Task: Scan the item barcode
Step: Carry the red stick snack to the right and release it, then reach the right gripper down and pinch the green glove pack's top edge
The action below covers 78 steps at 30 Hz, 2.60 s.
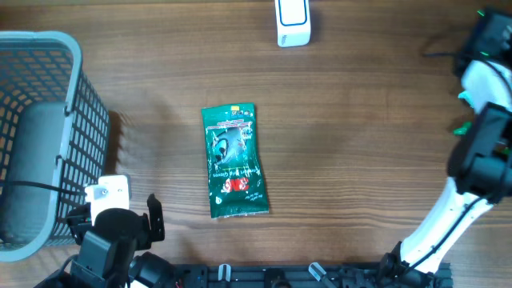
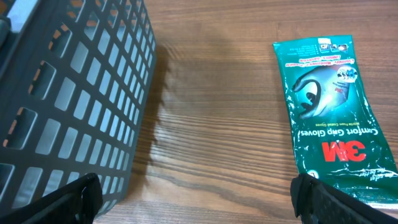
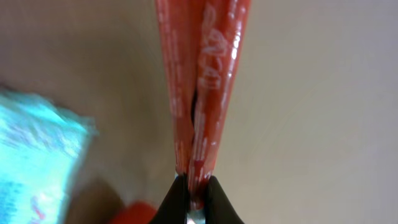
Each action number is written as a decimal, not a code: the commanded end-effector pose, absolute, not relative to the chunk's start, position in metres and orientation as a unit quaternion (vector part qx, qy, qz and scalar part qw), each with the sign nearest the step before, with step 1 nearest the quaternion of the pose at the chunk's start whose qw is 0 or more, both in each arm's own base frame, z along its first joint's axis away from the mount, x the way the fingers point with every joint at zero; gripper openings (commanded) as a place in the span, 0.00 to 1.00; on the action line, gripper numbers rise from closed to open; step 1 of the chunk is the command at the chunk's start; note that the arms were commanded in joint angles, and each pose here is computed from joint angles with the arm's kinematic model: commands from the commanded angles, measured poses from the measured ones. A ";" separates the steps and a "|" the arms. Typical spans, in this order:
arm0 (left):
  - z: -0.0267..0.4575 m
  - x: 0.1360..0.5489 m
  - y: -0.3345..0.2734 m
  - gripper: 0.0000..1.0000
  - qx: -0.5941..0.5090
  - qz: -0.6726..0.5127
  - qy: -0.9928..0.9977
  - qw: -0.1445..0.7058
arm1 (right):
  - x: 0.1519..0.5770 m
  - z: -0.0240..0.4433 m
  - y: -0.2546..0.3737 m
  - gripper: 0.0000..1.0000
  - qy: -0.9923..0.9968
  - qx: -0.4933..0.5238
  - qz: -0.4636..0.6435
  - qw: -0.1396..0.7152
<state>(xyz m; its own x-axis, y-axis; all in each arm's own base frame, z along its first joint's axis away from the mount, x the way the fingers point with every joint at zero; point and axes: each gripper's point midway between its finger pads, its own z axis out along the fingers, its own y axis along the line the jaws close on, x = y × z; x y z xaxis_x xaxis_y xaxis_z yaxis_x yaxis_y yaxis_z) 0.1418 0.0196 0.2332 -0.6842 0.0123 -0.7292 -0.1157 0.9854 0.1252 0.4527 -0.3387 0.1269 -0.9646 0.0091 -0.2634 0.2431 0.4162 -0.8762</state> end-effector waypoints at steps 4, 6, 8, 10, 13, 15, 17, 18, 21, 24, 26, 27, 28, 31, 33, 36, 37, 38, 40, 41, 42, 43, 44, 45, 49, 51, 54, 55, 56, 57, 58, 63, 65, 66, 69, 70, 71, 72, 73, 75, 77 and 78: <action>0.235 0.142 0.020 1.00 -0.031 0.080 0.912 0.401 | 0.376 0.082 -0.398 0.04 0.850 0.282 -0.424 0.132; 0.235 0.142 0.020 1.00 -0.031 0.080 0.912 0.401 | 0.367 0.073 -0.403 0.09 0.854 0.310 -0.395 0.138; 0.235 0.142 0.020 1.00 -0.031 0.080 0.912 0.401 | 0.359 0.067 -0.407 0.18 0.849 0.349 -0.369 0.148; 0.235 0.142 0.020 1.00 -0.031 0.080 0.912 0.401 | 0.362 0.064 -0.403 0.23 0.853 0.360 -0.343 0.161; 0.235 0.142 0.020 1.00 -0.031 0.080 0.912 0.401 | 0.387 0.083 -0.386 0.34 0.860 0.363 -0.285 0.218; 0.235 0.142 0.020 1.00 -0.031 0.080 0.912 0.401 | 0.402 0.110 -0.376 0.33 0.855 0.363 -0.262 0.261; 0.235 0.142 0.020 1.00 -0.031 0.080 0.912 0.401 | 0.426 0.145 -0.351 0.27 0.852 0.357 -0.210 0.321; 0.235 0.142 0.020 1.00 -0.031 0.080 0.912 0.401 | 0.443 0.165 -0.326 0.28 0.852 0.349 -0.151 0.360; 0.235 0.142 0.020 1.00 -0.031 0.080 0.912 0.401 | 0.476 0.202 -0.248 0.36 0.855 0.318 0.020 0.410; 0.235 0.142 0.020 1.00 -0.031 0.080 0.912 0.401 | 0.496 0.210 -0.119 0.42 0.864 0.257 0.246 0.357; 0.235 0.142 0.020 1.00 -0.031 0.080 0.912 0.401 | 0.491 0.197 -0.056 0.42 0.879 0.221 0.298 0.300; 0.235 0.142 0.020 1.00 -0.031 0.080 0.912 0.401 | 0.484 0.185 -0.016 0.45 0.894 0.197 0.305 0.261; 0.235 0.142 0.020 1.00 -0.031 0.080 0.912 0.401 | 0.476 0.175 0.016 0.48 0.908 0.177 0.302 0.230; 0.235 0.142 0.020 1.00 -0.031 0.080 0.912 0.401 | 0.452 0.153 0.101 0.78 0.944 0.105 0.258 0.176; 0.235 0.142 0.020 1.00 -0.031 0.080 0.912 0.401 | 0.430 0.143 0.167 1.00 0.963 0.030 0.212 0.165; 0.235 0.142 0.020 1.00 -0.031 0.080 0.912 0.401 | 0.400 0.132 0.232 1.00 0.970 -0.049 0.178 0.160; 0.235 0.142 0.020 1.00 -0.031 0.080 0.912 0.401 | 0.390 0.127 0.248 1.00 0.971 -0.068 0.171 0.155; 0.235 0.142 0.020 1.00 -0.031 0.080 0.912 0.401 | 0.377 0.119 0.268 1.00 0.972 -0.083 0.161 0.148; 0.235 0.142 0.020 1.00 -0.031 0.080 0.912 0.401 | 0.356 0.100 0.297 1.00 0.976 -0.098 0.136 0.138; 0.235 0.142 0.020 1.00 -0.031 0.080 0.912 0.401 | 0.348 0.088 0.311 1.00 0.977 -0.109 0.123 0.138; 0.235 0.142 0.020 1.00 -0.031 0.080 0.912 0.401 | 0.338 0.073 0.327 1.00 0.977 -0.123 0.105 0.140; 0.235 0.142 0.020 1.00 -0.031 0.080 0.912 0.401 | 0.333 0.066 0.334 1.00 0.977 -0.126 0.097 0.142; 0.235 0.142 0.020 1.00 -0.031 0.080 0.912 0.401 | 0.326 0.058 0.345 1.00 0.975 -0.140 0.095 0.141; 0.235 0.142 0.020 1.00 -0.031 0.080 0.912 0.401 | 0.319 0.054 0.354 1.00 0.974 -0.151 0.096 0.139; 0.235 0.142 0.020 1.00 -0.031 0.080 0.912 0.401 | 0.298 0.044 0.375 0.99 0.970 -0.171 0.080 0.153; 0.235 0.142 0.020 1.00 -0.031 0.080 0.912 0.401 | 0.299 0.033 0.370 0.97 0.970 -0.161 0.033 0.177; 0.235 0.142 0.020 1.00 -0.031 0.080 0.912 0.401 | 0.294 0.013 0.371 0.94 0.972 -0.165 0.018 0.165; 0.235 0.142 0.020 1.00 -0.031 0.080 0.912 0.401 | 0.292 0.004 0.371 0.93 0.975 -0.159 0.016 0.156; 0.235 0.142 0.020 1.00 -0.031 0.080 0.912 0.401 | 0.290 -0.004 0.371 0.91 0.976 -0.160 0.012 0.150; 0.235 0.142 0.020 1.00 -0.031 0.080 0.912 0.401 | 0.287 -0.010 0.370 0.91 0.976 -0.164 0.007 0.145; 0.235 0.142 0.020 1.00 -0.031 0.080 0.912 0.401 | 0.284 -0.015 0.372 0.91 0.975 -0.169 0.004 0.143; 0.235 0.142 0.020 1.00 -0.031 0.080 0.912 0.401 | 0.278 -0.022 0.380 0.92 0.973 -0.178 0.007 0.144; 0.235 0.142 0.020 1.00 -0.031 0.080 0.912 0.401 | 0.278 -0.021 0.380 0.96 0.973 -0.180 0.007 0.144; 0.235 0.142 0.020 1.00 -0.031 0.080 0.912 0.401 | 0.278 -0.020 0.382 0.96 0.972 -0.185 0.008 0.146; 0.235 0.142 0.020 1.00 -0.031 0.080 0.912 0.401 | 0.282 -0.015 0.386 0.99 0.969 -0.193 0.009 0.156; 0.235 0.142 0.020 1.00 -0.031 0.080 0.912 0.401 | 0.282 -0.015 0.386 0.99 0.969 -0.192 0.009 0.155; 0.235 0.142 0.020 1.00 -0.030 0.080 0.912 0.401 | 0.282 -0.016 0.386 0.99 0.969 -0.192 0.009 0.156; 0.235 0.142 0.020 1.00 -0.031 0.080 0.912 0.401 | 0.282 -0.016 0.386 0.99 0.969 -0.192 0.009 0.155; 0.235 0.142 0.020 1.00 -0.031 0.080 0.912 0.401 | 0.282 -0.017 0.386 0.91 0.969 -0.193 0.009 0.155; 0.235 0.142 0.020 1.00 -0.031 0.080 0.912 0.401 | 0.281 -0.022 0.383 0.64 0.970 -0.193 0.003 0.149; 0.235 0.142 0.020 1.00 -0.031 0.080 0.912 0.401 | 0.274 -0.033 0.377 0.47 0.971 -0.198 -0.011 0.132; 0.235 0.142 0.020 1.00 -0.031 0.080 0.912 0.401 | 0.271 -0.035 0.375 0.40 0.972 -0.198 -0.016 0.124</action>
